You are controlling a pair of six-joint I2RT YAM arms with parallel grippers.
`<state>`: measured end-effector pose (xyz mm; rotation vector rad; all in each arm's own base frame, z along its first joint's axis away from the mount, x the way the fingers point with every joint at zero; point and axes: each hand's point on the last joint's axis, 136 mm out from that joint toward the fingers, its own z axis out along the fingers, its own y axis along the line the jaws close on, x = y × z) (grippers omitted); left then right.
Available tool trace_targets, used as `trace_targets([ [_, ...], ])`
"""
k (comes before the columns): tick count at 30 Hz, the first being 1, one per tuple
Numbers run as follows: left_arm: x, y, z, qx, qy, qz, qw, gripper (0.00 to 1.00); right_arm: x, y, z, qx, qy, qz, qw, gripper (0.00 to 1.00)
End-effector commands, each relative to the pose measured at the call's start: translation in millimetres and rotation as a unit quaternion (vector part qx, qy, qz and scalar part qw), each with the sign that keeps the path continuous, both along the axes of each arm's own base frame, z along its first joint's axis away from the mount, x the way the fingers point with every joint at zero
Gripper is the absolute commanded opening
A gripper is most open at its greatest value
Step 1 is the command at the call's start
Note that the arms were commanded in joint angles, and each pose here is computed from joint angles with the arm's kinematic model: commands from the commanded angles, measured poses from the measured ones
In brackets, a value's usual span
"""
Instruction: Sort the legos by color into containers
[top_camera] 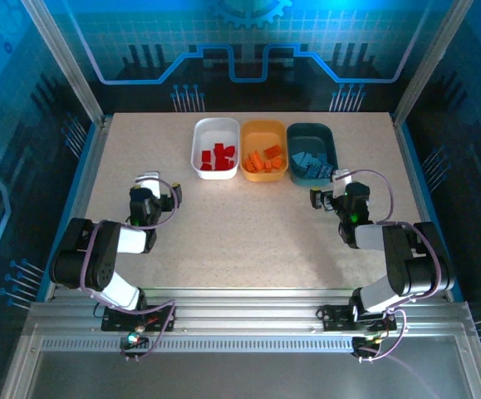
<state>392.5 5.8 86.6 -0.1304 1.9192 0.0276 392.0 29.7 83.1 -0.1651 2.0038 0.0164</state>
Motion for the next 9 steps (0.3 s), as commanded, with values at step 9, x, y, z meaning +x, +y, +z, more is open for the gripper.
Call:
trace_targets([
  [9, 6.5, -11.5, 9.0, -0.021, -0.008, -0.052, 0.998, 0.99, 5.4, -0.8, 10.3, 0.004, -0.018, -0.005, 1.000, 1.00],
])
